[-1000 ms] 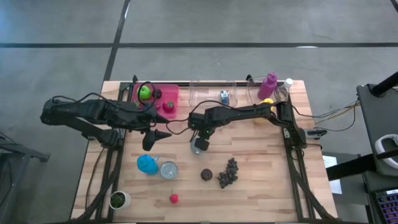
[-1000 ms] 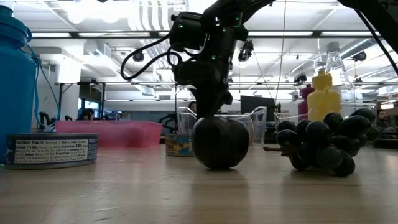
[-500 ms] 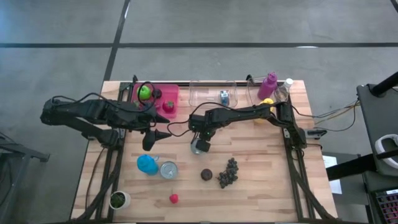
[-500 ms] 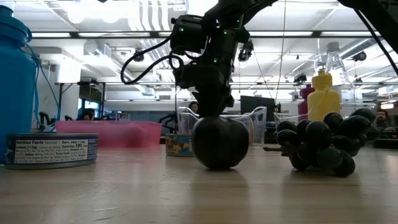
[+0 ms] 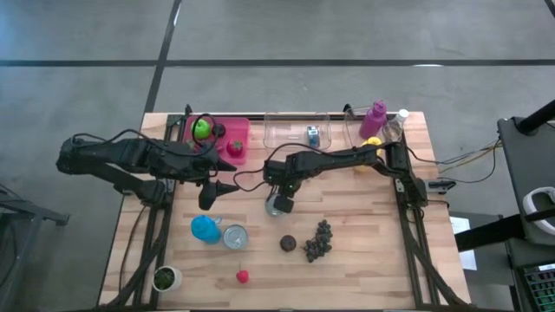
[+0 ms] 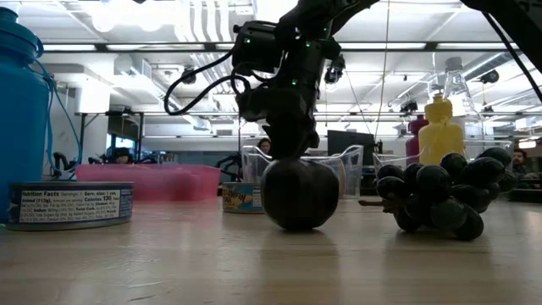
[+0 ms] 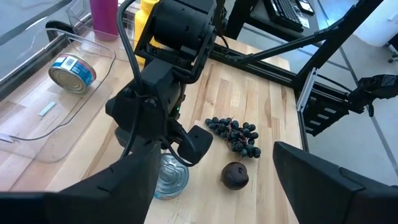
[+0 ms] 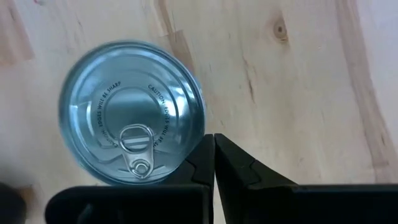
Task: Pick & Place Food Item
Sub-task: Put the yellow and blue tuna can into the left transparent bin
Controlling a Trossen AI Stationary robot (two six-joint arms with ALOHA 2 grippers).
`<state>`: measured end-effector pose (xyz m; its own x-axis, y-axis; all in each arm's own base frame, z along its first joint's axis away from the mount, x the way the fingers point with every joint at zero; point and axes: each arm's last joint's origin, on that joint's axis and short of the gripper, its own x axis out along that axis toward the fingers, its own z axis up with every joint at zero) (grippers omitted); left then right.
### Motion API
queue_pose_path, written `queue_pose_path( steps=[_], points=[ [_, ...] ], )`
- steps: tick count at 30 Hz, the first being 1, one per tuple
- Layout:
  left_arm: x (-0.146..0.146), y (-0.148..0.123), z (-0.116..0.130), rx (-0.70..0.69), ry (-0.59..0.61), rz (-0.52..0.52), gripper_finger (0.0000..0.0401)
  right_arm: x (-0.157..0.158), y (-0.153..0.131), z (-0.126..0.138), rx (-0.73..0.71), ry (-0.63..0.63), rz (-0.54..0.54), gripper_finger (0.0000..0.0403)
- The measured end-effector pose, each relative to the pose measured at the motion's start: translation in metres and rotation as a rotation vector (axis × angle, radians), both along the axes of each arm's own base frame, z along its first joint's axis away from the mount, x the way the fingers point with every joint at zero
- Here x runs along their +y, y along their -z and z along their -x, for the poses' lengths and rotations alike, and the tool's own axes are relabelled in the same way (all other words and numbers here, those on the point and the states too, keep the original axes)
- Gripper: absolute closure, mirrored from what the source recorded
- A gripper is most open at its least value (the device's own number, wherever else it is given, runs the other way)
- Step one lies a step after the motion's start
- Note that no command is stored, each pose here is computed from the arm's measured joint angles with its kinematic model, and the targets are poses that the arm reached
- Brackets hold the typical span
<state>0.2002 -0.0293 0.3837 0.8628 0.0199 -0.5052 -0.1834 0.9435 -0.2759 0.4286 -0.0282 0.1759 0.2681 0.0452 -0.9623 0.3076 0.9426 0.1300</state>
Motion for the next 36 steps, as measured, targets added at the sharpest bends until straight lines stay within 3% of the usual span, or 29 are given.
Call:
queue_pose_path(
  steps=[17, 36],
  points=[
    [0.000, 0.000, 0.000, 0.000, 0.003, -0.005, 0.0110, 0.007, 0.000, 0.000, -0.020, 0.023, -0.021, 0.0394],
    [0.000, 0.000, 0.000, 0.000, 0.002, -0.004, 0.0090, 0.006, 0.003, 0.001, -0.017, 0.036, -0.004, 0.0394]
  ],
)
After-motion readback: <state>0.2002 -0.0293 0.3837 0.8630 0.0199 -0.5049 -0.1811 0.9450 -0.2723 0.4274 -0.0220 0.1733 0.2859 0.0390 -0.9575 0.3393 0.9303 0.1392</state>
